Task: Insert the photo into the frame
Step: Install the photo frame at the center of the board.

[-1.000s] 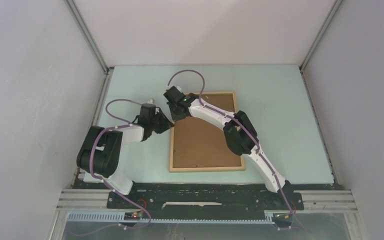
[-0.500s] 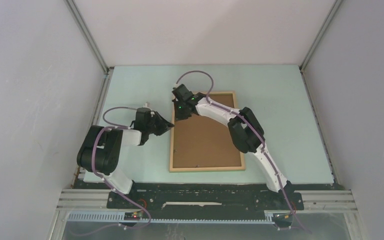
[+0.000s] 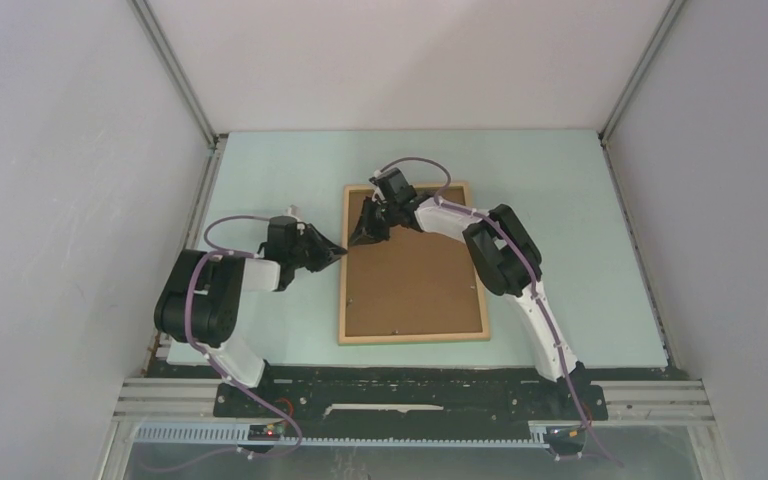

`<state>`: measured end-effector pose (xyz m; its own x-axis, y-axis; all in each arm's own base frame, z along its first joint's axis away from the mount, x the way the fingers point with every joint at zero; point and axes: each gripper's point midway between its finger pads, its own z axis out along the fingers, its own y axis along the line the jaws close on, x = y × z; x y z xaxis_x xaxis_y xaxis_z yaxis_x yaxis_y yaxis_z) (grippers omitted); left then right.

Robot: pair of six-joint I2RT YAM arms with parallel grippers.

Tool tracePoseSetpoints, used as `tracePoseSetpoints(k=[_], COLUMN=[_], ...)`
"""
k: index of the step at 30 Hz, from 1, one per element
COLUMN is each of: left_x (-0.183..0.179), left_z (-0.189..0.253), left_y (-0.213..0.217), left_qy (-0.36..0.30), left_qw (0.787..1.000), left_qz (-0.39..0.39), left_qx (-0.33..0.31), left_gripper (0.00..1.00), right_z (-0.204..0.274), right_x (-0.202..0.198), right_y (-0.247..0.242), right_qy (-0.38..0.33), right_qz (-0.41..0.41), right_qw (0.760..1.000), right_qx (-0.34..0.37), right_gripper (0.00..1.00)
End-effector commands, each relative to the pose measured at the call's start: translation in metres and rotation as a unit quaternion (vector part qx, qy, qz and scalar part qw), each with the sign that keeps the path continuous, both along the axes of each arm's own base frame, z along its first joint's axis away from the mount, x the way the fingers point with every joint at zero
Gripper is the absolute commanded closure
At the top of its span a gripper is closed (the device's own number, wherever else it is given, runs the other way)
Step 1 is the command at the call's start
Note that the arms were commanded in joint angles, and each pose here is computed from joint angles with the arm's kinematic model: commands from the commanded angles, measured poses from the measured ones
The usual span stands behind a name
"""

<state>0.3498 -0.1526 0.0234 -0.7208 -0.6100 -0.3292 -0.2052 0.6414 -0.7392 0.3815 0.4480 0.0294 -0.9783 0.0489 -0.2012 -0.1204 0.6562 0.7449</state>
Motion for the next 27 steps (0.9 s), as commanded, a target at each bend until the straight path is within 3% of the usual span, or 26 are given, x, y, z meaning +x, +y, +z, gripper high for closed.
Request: tracePoseSetpoints(k=[1,7,12,14,22,27], left_x=[-0.046,-0.047,-0.036,-0.031,-0.021,-0.023], left_z=[-0.017,0.014,0.032,0.031,-0.001,-0.007], left_y=[-0.017,-0.015,0.008,0.016,0.019,0.011], left_qy=[0.071,0.025,0.001,0.004,0.053,0.06], left_qw=[0.996,0.998,1.0,0.999,0.996,0.995], left_qz=[-0.057,-0.046,0.0,0.014,0.01,-0.006], left_qx=[-0.024,-0.032,0.016,0.041,0.074,0.074], left_gripper=[0.99,0.85,0.61,0.56,0.61,0.64], right_z=[-0.009,0.035,0.049,0.049,0.028,0.012], right_x=[-0.038,-0.034,-0.035,-0.032,0.005,0.007], right_y=[0.036,0.013,-0.015,-0.017,-0.019,-0.01], right_qy=[0.029,-0.012,-0.007,-0.005,-0.007,0.006], right_qz=[0.055,0.066,0.043,0.034,-0.024,-0.024], right_qw=[0.996,0.997,0.998,0.999,1.0,1.0], right_qx=[0.065,0.049,0.038,0.039,0.014,-0.004], right_gripper=[0.84,0.75,0.65,0.64,0.74,0.81])
